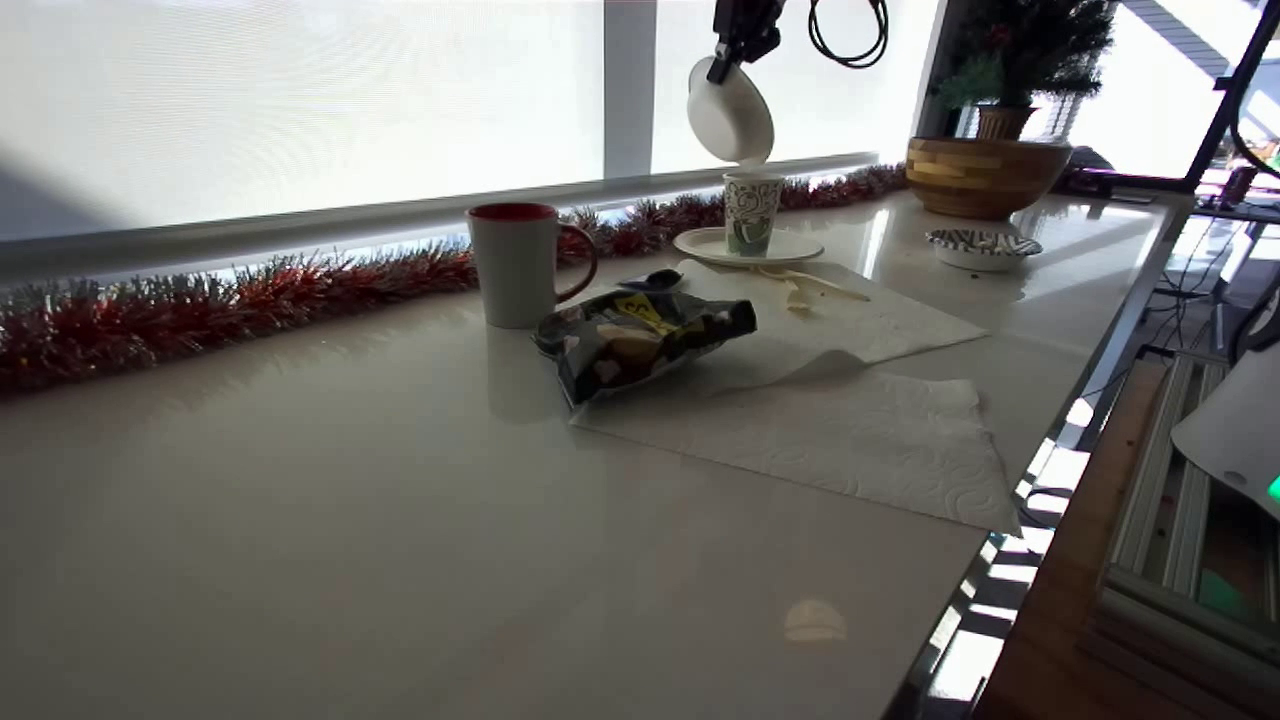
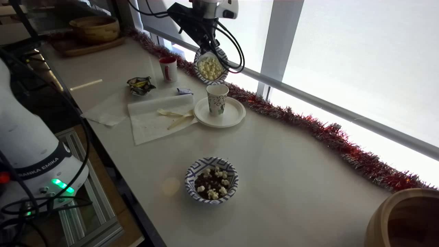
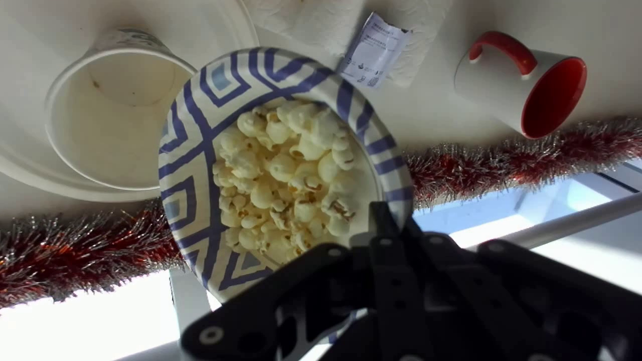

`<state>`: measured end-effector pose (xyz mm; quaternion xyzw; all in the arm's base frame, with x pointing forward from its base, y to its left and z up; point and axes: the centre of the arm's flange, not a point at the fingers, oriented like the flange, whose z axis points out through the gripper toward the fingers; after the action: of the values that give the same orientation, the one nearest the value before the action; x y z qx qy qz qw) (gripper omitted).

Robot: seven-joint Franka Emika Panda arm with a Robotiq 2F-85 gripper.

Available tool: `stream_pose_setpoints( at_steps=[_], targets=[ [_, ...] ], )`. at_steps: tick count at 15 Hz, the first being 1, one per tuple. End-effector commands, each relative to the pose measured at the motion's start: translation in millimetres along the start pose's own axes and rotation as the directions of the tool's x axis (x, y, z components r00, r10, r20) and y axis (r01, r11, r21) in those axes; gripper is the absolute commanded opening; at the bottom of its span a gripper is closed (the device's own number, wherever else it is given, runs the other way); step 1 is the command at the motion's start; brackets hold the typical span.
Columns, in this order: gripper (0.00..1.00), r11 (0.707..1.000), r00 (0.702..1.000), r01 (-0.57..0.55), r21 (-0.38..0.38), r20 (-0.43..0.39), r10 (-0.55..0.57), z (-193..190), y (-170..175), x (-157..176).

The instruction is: Put the white contents of the white plate into the paper cup

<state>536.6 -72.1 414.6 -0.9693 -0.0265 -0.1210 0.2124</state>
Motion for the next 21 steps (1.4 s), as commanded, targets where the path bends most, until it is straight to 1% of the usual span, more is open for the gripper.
stream_pose_setpoints(
  at_steps=[1, 3, 9, 14, 17, 21],
  targets=[
    [0.01, 0.996, 0.999, 0.003, 0.084, -0.045, 0.001, -11.8, 12.9, -12.3],
    [0.01, 0.994, 0.998, -0.007, 0.107, -0.063, 0.014, -13.8, 21.7, -13.2],
    [0.01, 0.984, 0.997, -0.007, 0.177, -0.073, 0.020, -19.9, 36.3, -22.6],
    [0.01, 0.969, 0.995, -0.009, 0.246, -0.092, 0.032, -20.2, 46.5, -26.2],
    [0.01, 0.963, 0.993, -0.023, 0.269, -0.108, 0.054, -19.5, 54.0, -27.0],
    [0.01, 0.959, 0.991, -0.044, 0.279, -0.108, 0.077, -16.9, 63.0, -29.5]
  ],
)
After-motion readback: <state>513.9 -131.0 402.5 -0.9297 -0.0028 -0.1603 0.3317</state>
